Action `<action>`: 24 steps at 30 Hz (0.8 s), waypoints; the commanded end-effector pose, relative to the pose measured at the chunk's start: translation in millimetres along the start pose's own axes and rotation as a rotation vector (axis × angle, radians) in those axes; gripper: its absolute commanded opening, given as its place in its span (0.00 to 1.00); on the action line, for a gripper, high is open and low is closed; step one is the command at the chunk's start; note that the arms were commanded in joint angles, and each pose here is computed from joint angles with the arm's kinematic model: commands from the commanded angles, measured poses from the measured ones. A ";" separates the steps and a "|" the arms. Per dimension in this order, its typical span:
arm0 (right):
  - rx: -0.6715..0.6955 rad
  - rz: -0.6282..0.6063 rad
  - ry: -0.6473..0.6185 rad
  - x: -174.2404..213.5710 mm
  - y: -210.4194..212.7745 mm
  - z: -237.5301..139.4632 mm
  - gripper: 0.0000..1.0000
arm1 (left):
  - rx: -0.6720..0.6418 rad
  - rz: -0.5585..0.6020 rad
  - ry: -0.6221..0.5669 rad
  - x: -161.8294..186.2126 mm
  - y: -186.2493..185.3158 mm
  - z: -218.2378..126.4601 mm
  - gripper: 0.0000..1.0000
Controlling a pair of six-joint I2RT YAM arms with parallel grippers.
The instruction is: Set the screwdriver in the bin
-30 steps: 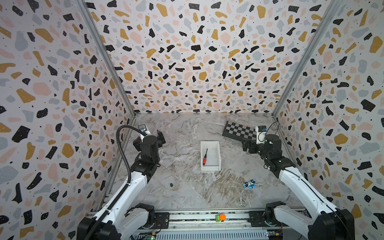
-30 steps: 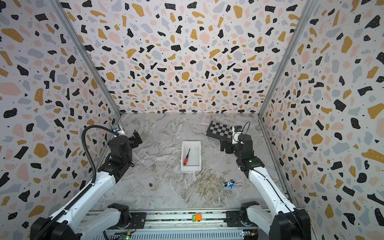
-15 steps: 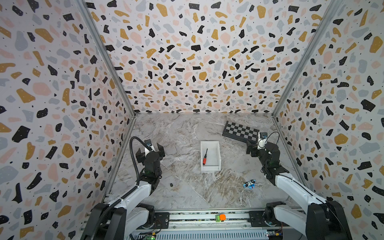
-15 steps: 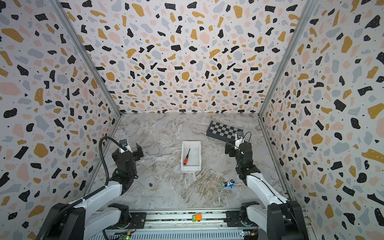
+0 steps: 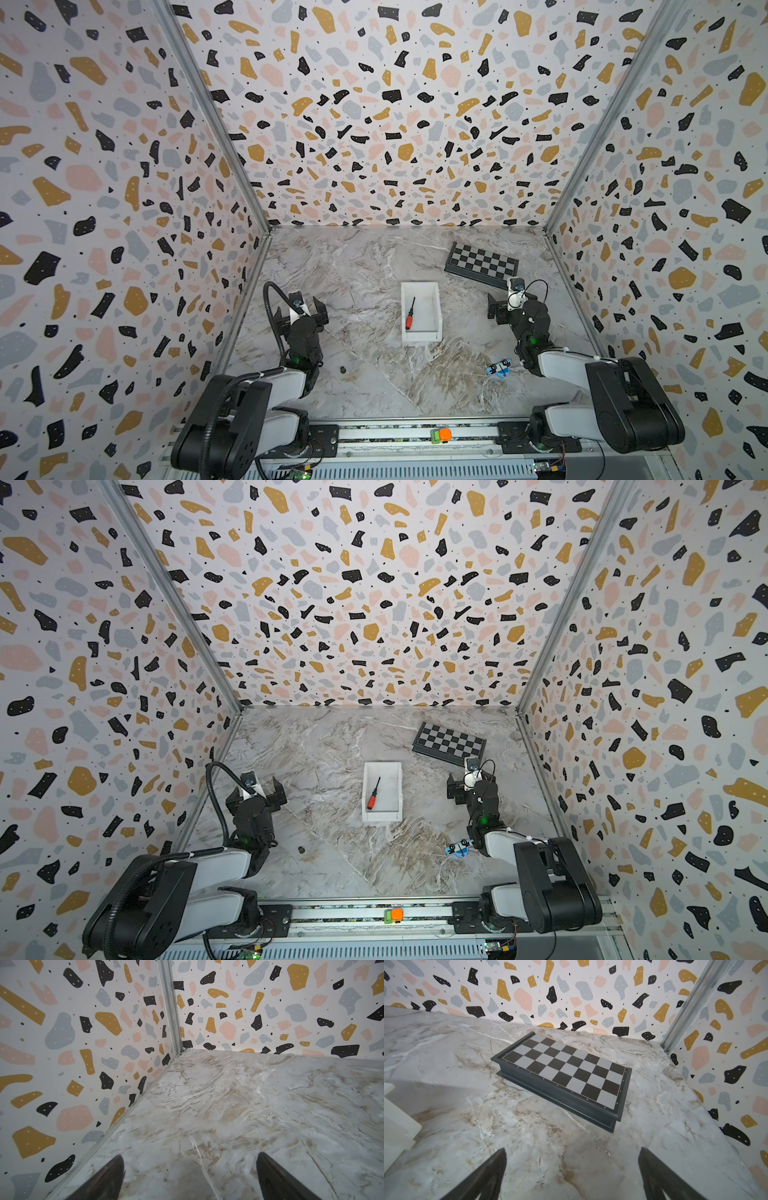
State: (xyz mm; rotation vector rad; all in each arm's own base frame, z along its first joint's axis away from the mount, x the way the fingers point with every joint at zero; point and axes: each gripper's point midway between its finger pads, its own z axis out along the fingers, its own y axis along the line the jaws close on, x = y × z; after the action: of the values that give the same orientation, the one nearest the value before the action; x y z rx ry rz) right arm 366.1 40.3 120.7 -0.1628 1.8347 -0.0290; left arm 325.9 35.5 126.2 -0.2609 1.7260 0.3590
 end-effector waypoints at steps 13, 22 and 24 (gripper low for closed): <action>0.040 0.031 -0.117 0.0 -16.5 1.2 0.99 | 0.162 0.004 -0.073 -13.1 -27.8 9.4 1.00; 0.047 0.037 -0.104 1.0 -19.5 2.4 0.99 | 0.118 -0.019 -0.058 -11.9 -20.4 13.3 1.00; 0.049 0.037 -0.105 1.0 -19.8 2.6 0.99 | 0.117 -0.021 -0.059 -12.2 -20.1 13.3 1.00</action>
State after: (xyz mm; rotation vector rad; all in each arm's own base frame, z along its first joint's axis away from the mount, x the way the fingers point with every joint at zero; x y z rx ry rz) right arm 369.0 21.9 109.2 -0.1116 1.7661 -0.0361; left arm 344.0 18.7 120.5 -0.1535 1.7276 0.2532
